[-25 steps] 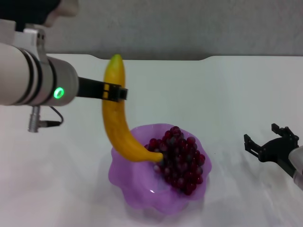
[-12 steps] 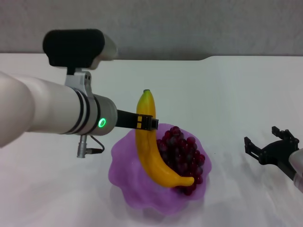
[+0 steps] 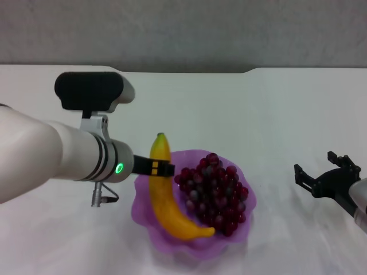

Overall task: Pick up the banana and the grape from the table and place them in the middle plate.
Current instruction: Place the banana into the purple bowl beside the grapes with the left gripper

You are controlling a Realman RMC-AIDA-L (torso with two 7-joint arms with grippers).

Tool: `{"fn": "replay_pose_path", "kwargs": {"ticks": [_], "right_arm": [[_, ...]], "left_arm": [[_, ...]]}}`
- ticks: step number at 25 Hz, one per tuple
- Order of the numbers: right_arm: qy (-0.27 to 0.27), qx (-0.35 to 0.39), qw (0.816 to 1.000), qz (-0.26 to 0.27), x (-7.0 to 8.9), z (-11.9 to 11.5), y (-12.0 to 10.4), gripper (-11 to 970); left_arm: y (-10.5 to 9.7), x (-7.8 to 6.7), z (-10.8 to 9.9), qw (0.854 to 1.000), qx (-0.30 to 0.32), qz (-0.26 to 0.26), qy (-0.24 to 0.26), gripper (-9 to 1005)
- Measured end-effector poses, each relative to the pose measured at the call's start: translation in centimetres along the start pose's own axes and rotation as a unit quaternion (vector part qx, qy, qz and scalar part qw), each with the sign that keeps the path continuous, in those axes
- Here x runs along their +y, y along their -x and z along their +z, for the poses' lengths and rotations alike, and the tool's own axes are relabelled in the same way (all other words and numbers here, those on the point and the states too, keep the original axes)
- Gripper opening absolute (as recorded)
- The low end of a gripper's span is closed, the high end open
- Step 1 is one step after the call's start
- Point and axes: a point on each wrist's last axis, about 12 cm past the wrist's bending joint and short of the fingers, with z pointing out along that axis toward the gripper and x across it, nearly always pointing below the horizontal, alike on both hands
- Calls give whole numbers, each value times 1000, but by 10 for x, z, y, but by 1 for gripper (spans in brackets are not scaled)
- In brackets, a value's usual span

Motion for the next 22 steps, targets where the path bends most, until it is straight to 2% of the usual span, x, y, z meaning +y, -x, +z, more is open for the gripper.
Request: {"fn": "replay_pose_path", "kwargs": {"ticks": [4,13,20,22], "right_arm": [[1,0,1000,0,0,0,0,891],[1,0,1000,-1,0,0,0,892],[-1,2,1000,-1,-1,-1,-2,892],[-1,2,1000,-1,-1,-1,-2,892]], "left_arm": [[-6,6,8,1000,12,-2,10,500],[-14,-6,13,999,27,32,8,524],[-8,-18,0,999,6,46,-7,543],[-4,-16,-6,999,-8,50,-3,620]]}}
